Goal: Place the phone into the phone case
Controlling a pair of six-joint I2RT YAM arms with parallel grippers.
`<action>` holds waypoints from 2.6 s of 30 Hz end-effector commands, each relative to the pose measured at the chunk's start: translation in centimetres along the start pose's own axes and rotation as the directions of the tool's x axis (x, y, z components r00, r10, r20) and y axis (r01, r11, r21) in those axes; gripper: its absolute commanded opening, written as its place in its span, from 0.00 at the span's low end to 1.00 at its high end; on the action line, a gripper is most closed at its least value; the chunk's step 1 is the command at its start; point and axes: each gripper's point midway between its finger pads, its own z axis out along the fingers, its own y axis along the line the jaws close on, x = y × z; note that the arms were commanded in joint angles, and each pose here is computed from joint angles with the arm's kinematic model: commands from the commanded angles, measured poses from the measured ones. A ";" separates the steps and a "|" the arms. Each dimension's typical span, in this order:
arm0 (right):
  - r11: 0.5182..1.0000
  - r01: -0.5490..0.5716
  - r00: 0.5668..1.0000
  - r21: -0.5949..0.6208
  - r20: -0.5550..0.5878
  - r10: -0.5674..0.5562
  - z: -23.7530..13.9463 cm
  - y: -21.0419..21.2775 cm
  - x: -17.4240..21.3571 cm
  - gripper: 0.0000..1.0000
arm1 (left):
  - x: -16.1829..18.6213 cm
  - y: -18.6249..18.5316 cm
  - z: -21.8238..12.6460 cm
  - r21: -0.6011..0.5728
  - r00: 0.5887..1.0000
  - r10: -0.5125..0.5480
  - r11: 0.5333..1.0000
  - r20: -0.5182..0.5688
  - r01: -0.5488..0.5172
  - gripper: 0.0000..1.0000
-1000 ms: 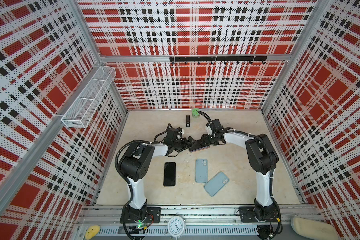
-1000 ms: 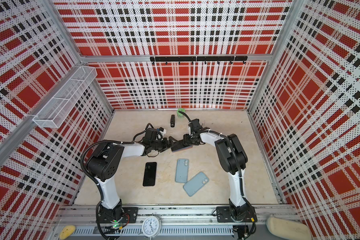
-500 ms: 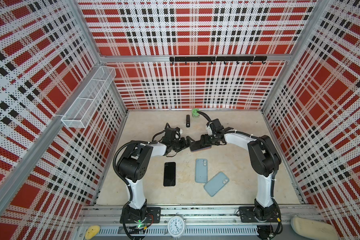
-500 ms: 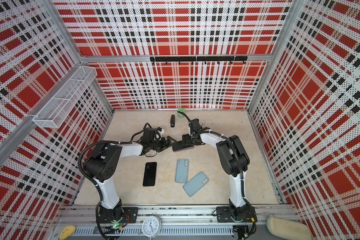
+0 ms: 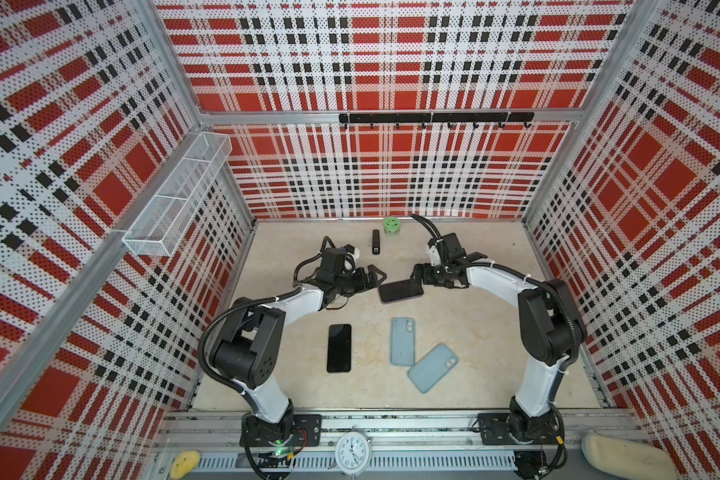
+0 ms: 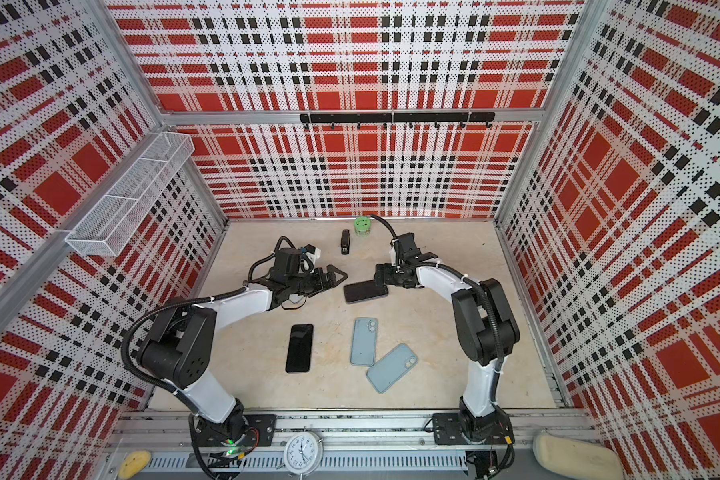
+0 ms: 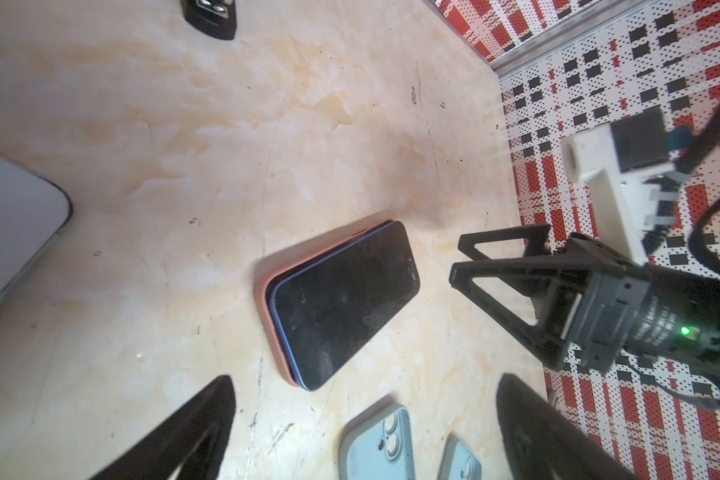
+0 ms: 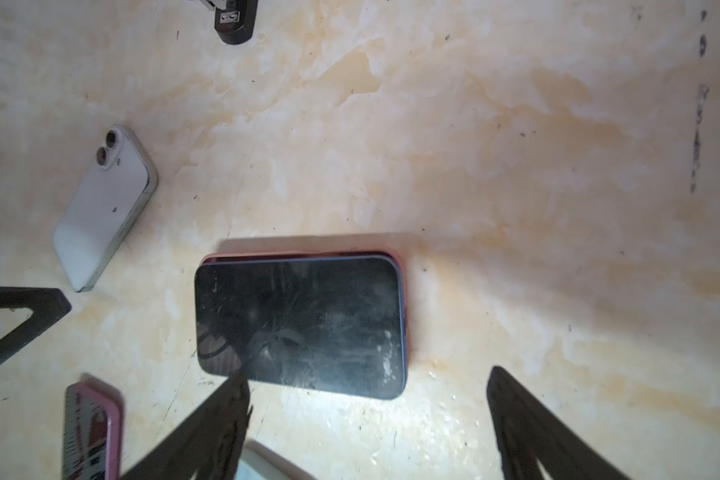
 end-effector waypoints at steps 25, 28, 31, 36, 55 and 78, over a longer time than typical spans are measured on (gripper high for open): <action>0.978 -0.110 0.990 -0.178 -0.107 0.092 4.0 -0.3 2.5 0.82 | 4.8 0.9 5.1 -0.056 0.995 -0.088 0.995 -0.045 0.086 1.00; 0.971 -0.118 0.988 -0.210 -0.124 0.094 4.5 0.2 2.5 0.82 | 4.5 1.8 5.2 -0.078 0.994 -0.103 0.992 -0.032 0.100 0.99; 0.967 -0.124 0.986 -0.221 -0.140 0.094 5.1 0.3 2.5 0.82 | 4.0 2.9 5.2 -0.099 0.992 -0.127 0.987 -0.018 0.124 1.00; 0.950 -0.136 0.981 -0.281 -0.171 0.090 5.6 1.2 2.8 0.81 | 3.9 3.7 5.8 -0.093 0.990 -0.140 0.986 -0.033 0.136 1.00; 0.778 -0.157 0.987 -0.608 -0.132 0.095 2.7 6.5 1.1 0.75 | 6.1 4.0 8.1 0.053 0.977 -0.198 0.978 -0.082 0.203 0.80; 0.820 -0.193 0.980 -0.538 -0.139 0.140 4.1 4.7 2.4 0.65 | 5.8 2.4 7.9 0.147 0.977 -0.202 0.967 -0.068 0.210 0.43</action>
